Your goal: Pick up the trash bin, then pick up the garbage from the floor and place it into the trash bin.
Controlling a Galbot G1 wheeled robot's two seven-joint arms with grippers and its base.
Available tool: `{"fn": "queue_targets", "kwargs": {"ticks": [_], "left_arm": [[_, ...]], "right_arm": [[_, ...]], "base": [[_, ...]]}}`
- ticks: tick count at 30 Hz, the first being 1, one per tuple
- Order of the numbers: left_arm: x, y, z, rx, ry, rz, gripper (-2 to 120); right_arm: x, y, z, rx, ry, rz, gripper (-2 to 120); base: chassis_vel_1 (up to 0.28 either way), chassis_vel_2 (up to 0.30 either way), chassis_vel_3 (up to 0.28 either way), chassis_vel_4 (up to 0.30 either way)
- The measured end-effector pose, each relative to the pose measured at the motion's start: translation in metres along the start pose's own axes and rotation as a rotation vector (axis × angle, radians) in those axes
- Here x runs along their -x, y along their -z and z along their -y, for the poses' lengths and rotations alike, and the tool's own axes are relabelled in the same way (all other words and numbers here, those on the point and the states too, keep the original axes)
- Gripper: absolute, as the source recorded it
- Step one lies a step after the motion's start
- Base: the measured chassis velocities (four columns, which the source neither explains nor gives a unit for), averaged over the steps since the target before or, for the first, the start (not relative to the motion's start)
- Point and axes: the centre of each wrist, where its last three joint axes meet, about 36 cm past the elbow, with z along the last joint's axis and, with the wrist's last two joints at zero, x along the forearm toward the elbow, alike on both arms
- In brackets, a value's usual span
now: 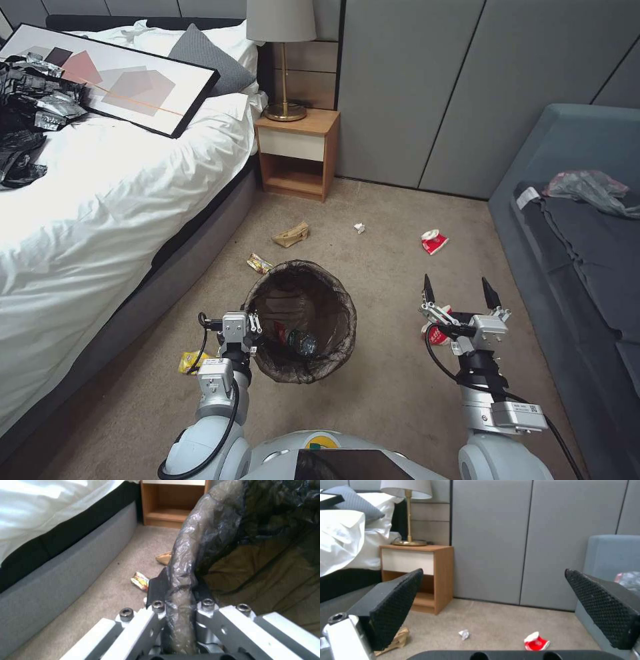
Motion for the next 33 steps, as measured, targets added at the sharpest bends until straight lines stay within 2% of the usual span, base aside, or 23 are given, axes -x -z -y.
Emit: {"fn": "queue_targets", "kwargs": {"ticks": [13, 26, 31, 33], "left_arm": [[0.0, 0.0, 0.0, 0.0, 0.0, 0.0, 3], [0.0, 0.0, 0.0, 0.0, 0.0, 0.0, 3], [0.0, 0.0, 0.0, 0.0, 0.0, 0.0, 3], [0.0, 0.0, 0.0, 0.0, 0.0, 0.0, 3]], "right_arm": [[0.004, -0.005, 0.002, 0.0, -0.011, 0.014, 100], [0.021, -0.008, 0.014, -0.062, -0.008, 0.065, 100], [0.036, -0.009, 0.02, -0.082, -0.021, 0.055, 100], [0.046, -0.012, 0.023, -0.071, -0.055, 0.004, 100]], "base": [[-0.115, 0.122, 0.109, -0.132], [-0.012, 0.019, 0.014, -0.01], [0.0, 0.0, 0.0, 0.0], [0.0, 0.0, 0.0, 0.0]]}}
